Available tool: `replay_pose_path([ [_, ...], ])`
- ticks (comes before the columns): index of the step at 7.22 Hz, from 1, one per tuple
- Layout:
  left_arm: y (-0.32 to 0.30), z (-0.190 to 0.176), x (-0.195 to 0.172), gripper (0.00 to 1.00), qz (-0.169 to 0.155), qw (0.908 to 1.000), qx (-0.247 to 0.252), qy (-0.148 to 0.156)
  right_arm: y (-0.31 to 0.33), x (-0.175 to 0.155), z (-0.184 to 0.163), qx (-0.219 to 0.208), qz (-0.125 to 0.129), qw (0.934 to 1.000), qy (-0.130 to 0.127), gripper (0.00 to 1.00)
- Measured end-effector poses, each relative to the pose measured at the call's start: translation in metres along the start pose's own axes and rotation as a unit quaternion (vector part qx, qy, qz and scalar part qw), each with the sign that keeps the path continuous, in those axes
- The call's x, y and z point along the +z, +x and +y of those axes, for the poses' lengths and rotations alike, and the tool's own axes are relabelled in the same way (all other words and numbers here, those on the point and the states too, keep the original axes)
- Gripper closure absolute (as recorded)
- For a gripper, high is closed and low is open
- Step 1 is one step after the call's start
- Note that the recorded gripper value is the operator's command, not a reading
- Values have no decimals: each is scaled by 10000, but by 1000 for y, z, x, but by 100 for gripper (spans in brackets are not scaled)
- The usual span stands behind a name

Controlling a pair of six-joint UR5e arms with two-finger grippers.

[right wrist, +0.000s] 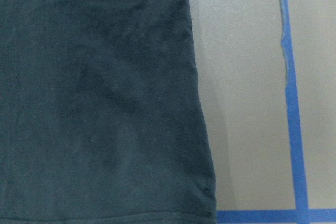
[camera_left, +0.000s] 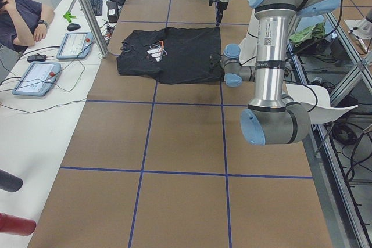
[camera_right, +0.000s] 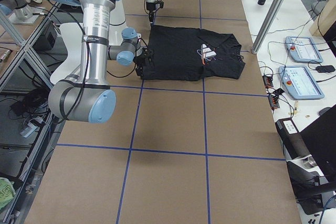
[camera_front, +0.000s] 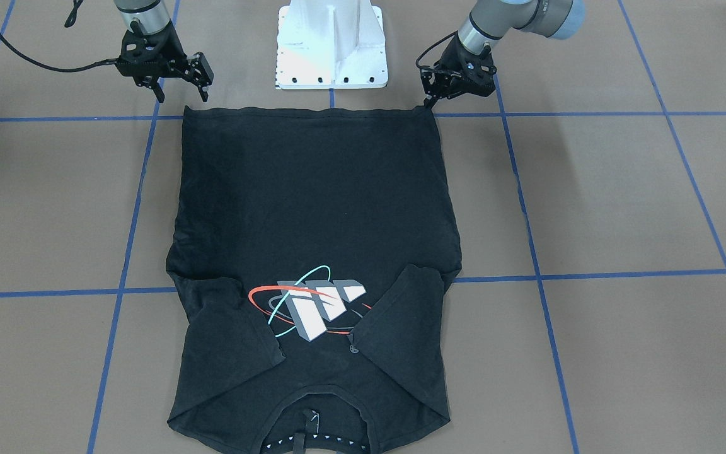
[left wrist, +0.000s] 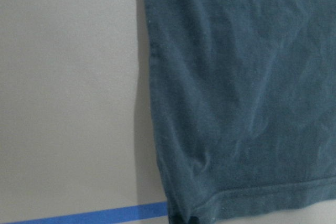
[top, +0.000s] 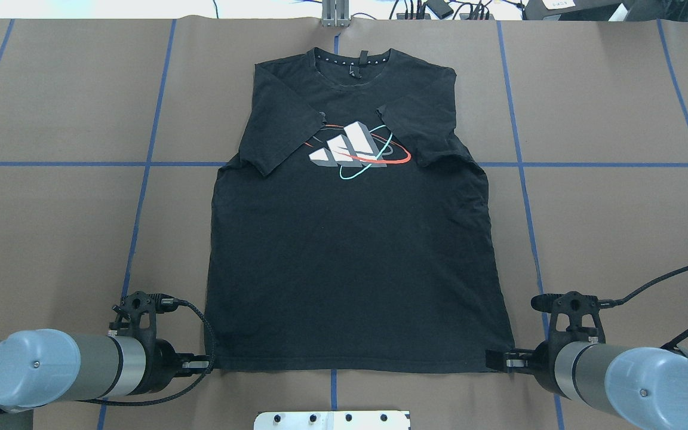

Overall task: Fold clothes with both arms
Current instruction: 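Grasp both hem corners with the left and right grippers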

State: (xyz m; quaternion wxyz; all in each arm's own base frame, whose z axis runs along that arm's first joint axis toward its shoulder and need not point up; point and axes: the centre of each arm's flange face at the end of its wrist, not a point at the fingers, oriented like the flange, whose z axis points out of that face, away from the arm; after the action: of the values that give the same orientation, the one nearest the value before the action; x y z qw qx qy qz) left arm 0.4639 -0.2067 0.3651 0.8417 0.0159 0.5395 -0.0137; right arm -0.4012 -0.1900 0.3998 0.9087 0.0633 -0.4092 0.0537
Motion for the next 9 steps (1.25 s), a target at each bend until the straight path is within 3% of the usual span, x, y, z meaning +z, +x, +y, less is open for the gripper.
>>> replay_pose_path([
  [1,1,0,-1,100,13,10000,-18,13,6,12,1,5,-96,9999,58,6],
  [4,8,0,-8,100,110,9999,-17,43,26,27,2,-7,-239,9996,123,47],
  [9,13,1,-15,100,182,9998,-6,42,25,29,16,-105,-247,9996,2,62],
])
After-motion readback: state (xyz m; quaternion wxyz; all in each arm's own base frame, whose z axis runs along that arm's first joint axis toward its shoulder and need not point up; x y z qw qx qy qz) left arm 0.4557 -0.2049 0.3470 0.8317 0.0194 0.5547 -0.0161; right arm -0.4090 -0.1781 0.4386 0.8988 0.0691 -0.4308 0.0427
